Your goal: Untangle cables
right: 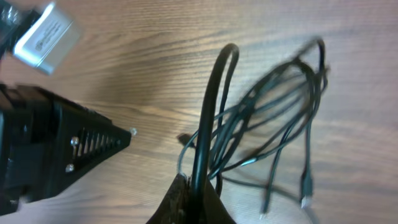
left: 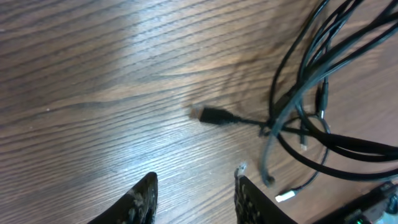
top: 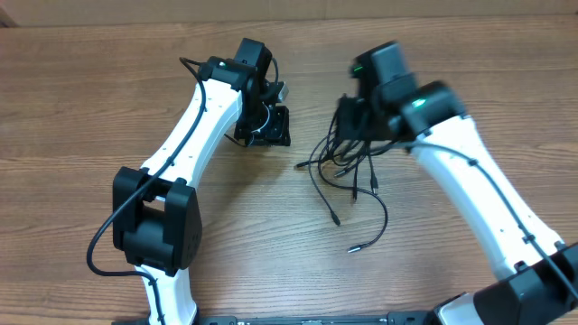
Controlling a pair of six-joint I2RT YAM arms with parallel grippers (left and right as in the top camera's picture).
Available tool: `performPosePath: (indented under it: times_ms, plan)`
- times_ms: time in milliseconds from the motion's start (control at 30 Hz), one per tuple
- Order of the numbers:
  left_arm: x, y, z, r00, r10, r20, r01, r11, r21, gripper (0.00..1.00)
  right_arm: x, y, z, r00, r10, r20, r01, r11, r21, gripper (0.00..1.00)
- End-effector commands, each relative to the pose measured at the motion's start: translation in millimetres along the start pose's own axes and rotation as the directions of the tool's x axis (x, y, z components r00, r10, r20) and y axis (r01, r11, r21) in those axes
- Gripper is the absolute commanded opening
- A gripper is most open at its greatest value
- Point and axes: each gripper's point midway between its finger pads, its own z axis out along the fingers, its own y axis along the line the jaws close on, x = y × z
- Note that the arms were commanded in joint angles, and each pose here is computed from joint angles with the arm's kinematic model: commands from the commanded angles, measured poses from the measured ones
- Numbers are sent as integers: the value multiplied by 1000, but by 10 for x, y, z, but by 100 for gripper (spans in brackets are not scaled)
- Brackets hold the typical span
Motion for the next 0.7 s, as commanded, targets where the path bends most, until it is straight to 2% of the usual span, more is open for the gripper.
performPosePath:
  times_ms: [0,133,300,400,533,667]
  plan:
    - [5,-198,-50,997,81,-4,-80,990,117,41,-229,-65,-134,972,-168,162,123,959,257,4]
    - [-23,-276,-125,998,59,3,-58,973,224,44,-261,70,-130,964,-185,193,137,961,238,4]
    - [-102,-500,-236,995,91,46,-101,917,386,46,-196,379,-72,981,-129,145,130,991,0,4]
    - [-105,-566,-224,993,104,50,-115,908,404,49,-195,407,-76,992,-58,114,68,994,-86,4]
    - [-67,-632,-151,992,117,42,-123,906,405,50,-171,451,-94,996,-39,75,51,985,-167,4]
    - [-80,-671,-62,995,88,37,-95,909,407,50,-158,476,-101,998,-22,60,33,981,-193,4]
